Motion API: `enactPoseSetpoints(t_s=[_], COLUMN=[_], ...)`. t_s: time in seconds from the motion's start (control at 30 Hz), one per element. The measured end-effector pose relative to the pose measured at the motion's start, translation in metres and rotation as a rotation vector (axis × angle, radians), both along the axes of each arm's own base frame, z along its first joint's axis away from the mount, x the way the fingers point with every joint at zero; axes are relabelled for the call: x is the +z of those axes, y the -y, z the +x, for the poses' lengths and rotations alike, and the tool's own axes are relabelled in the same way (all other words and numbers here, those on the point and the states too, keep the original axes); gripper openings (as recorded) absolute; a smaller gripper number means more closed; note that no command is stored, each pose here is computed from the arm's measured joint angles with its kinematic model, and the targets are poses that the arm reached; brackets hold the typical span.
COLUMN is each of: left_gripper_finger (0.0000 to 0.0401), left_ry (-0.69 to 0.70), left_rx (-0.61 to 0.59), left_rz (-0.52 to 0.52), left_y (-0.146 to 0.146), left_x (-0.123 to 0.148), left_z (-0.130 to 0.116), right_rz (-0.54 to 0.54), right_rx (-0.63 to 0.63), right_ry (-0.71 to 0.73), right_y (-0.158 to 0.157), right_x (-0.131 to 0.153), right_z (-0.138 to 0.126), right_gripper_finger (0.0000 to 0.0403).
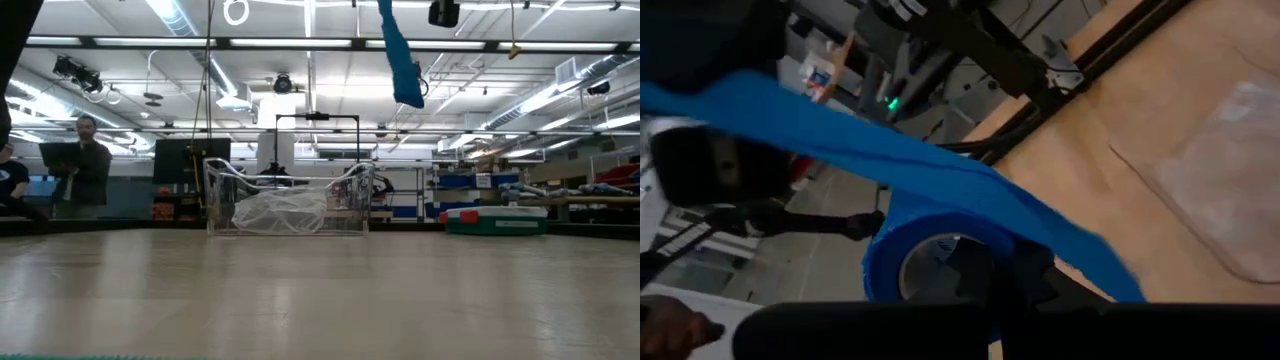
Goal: Roll bandage
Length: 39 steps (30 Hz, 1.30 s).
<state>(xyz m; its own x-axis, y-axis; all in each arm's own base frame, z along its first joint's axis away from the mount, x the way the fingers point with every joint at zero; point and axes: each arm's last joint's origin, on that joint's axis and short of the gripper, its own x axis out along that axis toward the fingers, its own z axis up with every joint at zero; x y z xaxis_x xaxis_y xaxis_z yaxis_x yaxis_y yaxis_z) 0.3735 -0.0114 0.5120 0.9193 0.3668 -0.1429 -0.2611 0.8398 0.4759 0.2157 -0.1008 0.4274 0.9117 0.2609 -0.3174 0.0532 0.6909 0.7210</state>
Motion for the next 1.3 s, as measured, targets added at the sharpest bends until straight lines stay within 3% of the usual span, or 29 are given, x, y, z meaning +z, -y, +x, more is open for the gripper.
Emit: enactPoseSetpoints(t_s=[0.17,0.37,0.57,0.77,0.9,1.1,1.3], left_gripper_finger=[0.0011,0.0011,0.0023,0.0041,0.0083,0.018,0.0196], left_ry=[-0.068,-0.118,-0.188,-0.135,-0.109,-0.15,-0.157], left_rx=[-0.031,-0.049,-0.001,0.042,0.044,0.107,0.111], left_rz=[0.006,-0.06,-0.21,-0.307,-0.336,-0.334,-0.326], left_y=[0.013,0.028,0.035,0.037,0.037,0.035,0.033], left_x=[-0.006,-0.014,-0.035,-0.043,-0.041,-0.041,-0.026], left_z=[-0.002,-0.004,0.004,0.017,0.018,0.008,-0.018], right_rz=[-0.056,-0.135,-0.25,-0.393,-0.398,-0.4,-0.43], right_rx=[0.004,-0.002,-0.034,-0.068,-0.068,-0.061,-0.052], right_ry=[-0.014,0.0,0.062,0.099,0.114,0.113,0.14], right_y=[0.007,0.018,0.028,0.03,0.027,0.026,0.023], right_x=[-0.008,-0.011,-0.006,-0.002,0.0,-0.001,0.005], right_z=[0.01,0.011,0.009,0.011,0.013,0.013,0.005], right_gripper_finger=[0.0,0.0,0.0,0.0,0.0,0.0,0.0])
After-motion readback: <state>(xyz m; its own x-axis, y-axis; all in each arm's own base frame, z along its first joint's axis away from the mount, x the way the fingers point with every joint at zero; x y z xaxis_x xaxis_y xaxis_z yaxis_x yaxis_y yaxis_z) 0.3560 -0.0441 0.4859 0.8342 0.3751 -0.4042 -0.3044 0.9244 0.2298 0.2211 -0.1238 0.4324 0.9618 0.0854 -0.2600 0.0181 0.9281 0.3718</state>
